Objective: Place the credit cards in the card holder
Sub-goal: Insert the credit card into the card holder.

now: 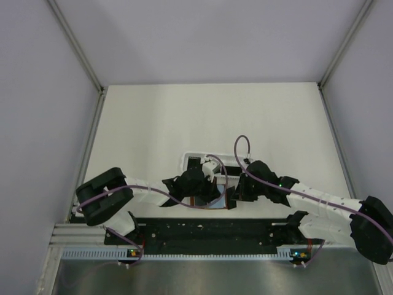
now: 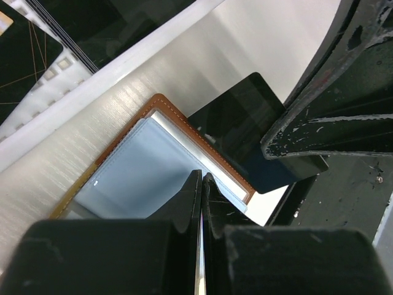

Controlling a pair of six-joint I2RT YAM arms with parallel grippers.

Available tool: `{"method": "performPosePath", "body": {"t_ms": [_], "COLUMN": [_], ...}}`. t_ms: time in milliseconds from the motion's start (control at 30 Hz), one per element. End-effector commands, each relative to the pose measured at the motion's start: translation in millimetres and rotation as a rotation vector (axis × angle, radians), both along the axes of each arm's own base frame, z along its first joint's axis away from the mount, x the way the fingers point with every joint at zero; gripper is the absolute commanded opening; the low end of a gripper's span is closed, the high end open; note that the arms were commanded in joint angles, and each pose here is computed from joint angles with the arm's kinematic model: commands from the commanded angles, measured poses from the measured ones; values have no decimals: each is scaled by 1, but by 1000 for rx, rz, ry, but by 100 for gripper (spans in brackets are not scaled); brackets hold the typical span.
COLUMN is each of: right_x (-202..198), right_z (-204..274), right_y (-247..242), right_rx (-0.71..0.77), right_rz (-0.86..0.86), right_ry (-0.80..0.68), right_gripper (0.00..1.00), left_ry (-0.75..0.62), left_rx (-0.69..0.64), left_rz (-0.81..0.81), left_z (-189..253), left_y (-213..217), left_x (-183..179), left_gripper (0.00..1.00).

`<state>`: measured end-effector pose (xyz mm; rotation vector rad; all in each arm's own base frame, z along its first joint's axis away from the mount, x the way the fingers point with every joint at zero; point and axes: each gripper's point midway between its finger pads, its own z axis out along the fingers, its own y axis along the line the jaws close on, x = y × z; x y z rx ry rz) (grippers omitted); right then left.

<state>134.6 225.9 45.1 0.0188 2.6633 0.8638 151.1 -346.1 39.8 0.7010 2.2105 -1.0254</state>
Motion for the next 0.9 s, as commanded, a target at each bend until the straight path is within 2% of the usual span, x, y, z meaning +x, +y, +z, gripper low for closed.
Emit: {"method": "performPosePath", "body": {"t_ms": [0,467,867], "right_x": [0,-6,-6], "right_z": [0,-17,-31], "right_y": [6,1,-13], "right_rx": [26,0,-68], "right_rz": [1,-4,-50], "right_ry": [-2,32,47], "right_gripper": [0,0,0], "left_ry": [-28,56,69], "left_rx": [-71,48,268], "left_rz": [-17,40,181], "left_z": [13,-25,-53], "left_y": [-19,8,58], "left_x": [6,-4,1], "left_gripper": [0,0,0]}}
